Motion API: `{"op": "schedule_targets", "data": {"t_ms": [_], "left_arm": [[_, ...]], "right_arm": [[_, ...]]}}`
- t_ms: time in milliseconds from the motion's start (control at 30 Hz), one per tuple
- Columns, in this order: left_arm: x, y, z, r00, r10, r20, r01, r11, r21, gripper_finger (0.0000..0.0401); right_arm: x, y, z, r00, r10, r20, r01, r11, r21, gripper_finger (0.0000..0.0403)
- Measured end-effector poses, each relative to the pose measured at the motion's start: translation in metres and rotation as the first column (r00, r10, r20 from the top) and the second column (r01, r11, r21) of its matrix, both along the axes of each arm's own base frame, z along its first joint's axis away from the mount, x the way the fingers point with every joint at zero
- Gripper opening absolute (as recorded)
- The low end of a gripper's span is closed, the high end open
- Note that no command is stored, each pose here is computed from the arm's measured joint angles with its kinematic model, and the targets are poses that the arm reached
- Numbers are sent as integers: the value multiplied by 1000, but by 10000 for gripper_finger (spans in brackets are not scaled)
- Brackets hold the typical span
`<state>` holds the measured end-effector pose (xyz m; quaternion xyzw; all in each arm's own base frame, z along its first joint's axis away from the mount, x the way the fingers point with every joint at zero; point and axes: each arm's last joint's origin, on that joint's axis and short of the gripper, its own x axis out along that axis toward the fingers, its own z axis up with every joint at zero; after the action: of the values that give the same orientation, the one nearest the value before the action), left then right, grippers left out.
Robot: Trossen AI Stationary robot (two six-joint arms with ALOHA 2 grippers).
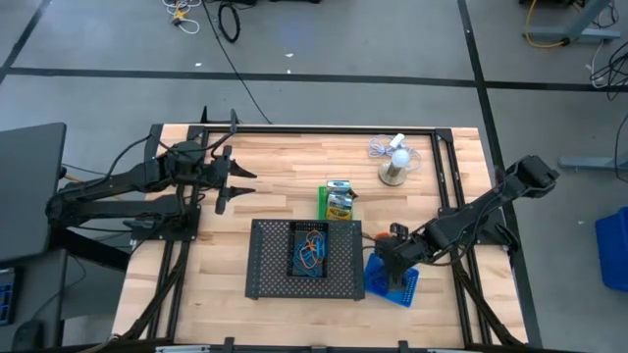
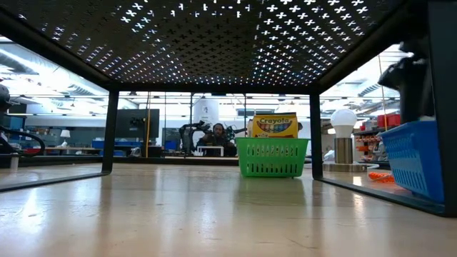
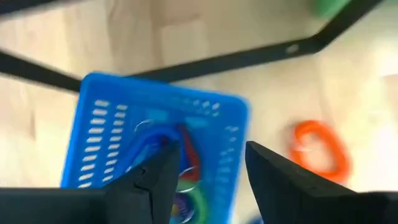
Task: Pick & Place Office Desk Supplies
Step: Put the orange spring keychain into the blue bin
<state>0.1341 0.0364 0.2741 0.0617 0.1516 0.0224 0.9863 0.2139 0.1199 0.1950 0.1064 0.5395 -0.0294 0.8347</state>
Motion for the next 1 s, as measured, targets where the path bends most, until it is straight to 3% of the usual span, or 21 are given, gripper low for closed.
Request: {"op": "schedule_targets", "data": {"t_ms": [233, 400, 567, 733, 833, 1000], "left_arm": [[0, 0, 0, 1000, 1, 1, -1, 1000, -2, 188], [0, 0, 0, 1000, 1, 0, -1, 1000, -4, 188], [0, 0, 0, 1000, 1, 0, -1, 1000, -4, 188], [0, 0, 0, 1000, 1, 0, -1, 1000, -4, 188], [0, 0, 0, 1000, 1, 0, -1, 1000, -4, 188], [1, 0, 2, 1000, 1, 18, -1, 1000, 2, 188]], "right_arm": [[-9, -29, 7, 997, -42, -60, 32, 988, -153, 192], [-2, -51, 3, 992, -40, -121, 16, 981, -192, 192], [4, -72, 2, 988, -19, -151, -8, 985, -171, 192], [8, -85, 1, 989, 18, -147, -31, 996, -87, 192], [7, -88, -11, 990, 42, -133, -46, 999, -30, 192], [-3, -97, -30, 984, 35, -174, -40, 999, -22, 192]]}}
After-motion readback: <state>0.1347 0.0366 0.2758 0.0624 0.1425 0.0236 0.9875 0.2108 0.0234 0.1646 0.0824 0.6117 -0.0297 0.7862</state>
